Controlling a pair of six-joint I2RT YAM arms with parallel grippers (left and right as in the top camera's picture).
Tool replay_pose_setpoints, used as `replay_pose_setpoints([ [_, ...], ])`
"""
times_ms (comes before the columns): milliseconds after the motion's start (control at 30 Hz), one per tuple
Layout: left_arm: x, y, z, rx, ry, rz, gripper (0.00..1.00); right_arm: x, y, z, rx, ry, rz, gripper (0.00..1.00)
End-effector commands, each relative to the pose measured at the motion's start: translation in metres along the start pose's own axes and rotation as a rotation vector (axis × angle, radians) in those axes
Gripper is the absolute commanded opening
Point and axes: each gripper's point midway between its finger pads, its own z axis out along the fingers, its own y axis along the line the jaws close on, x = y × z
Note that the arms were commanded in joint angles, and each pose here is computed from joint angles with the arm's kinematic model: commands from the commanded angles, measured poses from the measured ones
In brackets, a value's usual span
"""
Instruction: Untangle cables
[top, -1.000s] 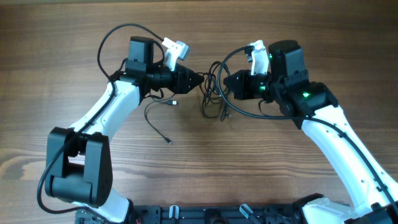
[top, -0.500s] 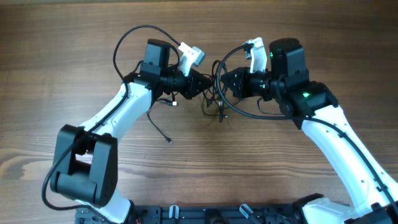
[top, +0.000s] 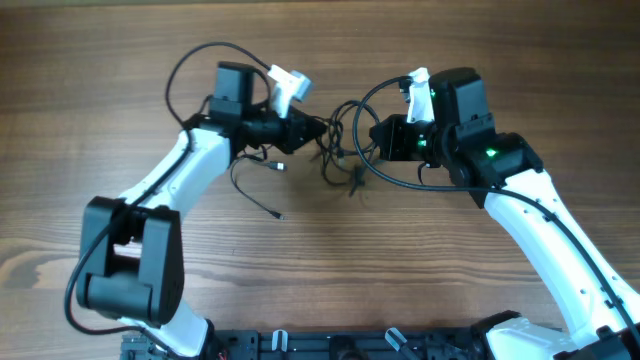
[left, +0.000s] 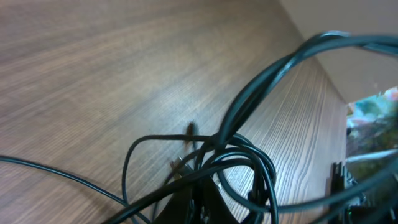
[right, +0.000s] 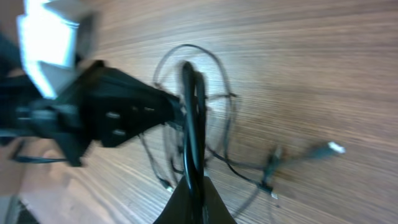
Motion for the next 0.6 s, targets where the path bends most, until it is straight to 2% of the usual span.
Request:
replay_pose_setpoints([
  [0,-0.026,-0.012,-0.035,0.013,-0.087,0.04,0.04,-0.007,-0.014,-0.001,0.088,-0.04,0.011,0.05],
  [167,-0.035,-0.027,-0.05,0.007,-0.114,0.069,0.04,-0.002,-0.044,0.022,0.206,-0.007,0.035,0.05],
  [400,-0.04,-0.028,-0.068,-0.015,-0.137,0.063,0.04,0.011,-0.068,0.05,0.268,0.063,0.065,0.05],
  [567,-0.059,-0.046,-0.109,-0.016,-0.232,0.12,0.04,0.012,-0.082,0.054,0.336,0.058,0.065,0.05],
])
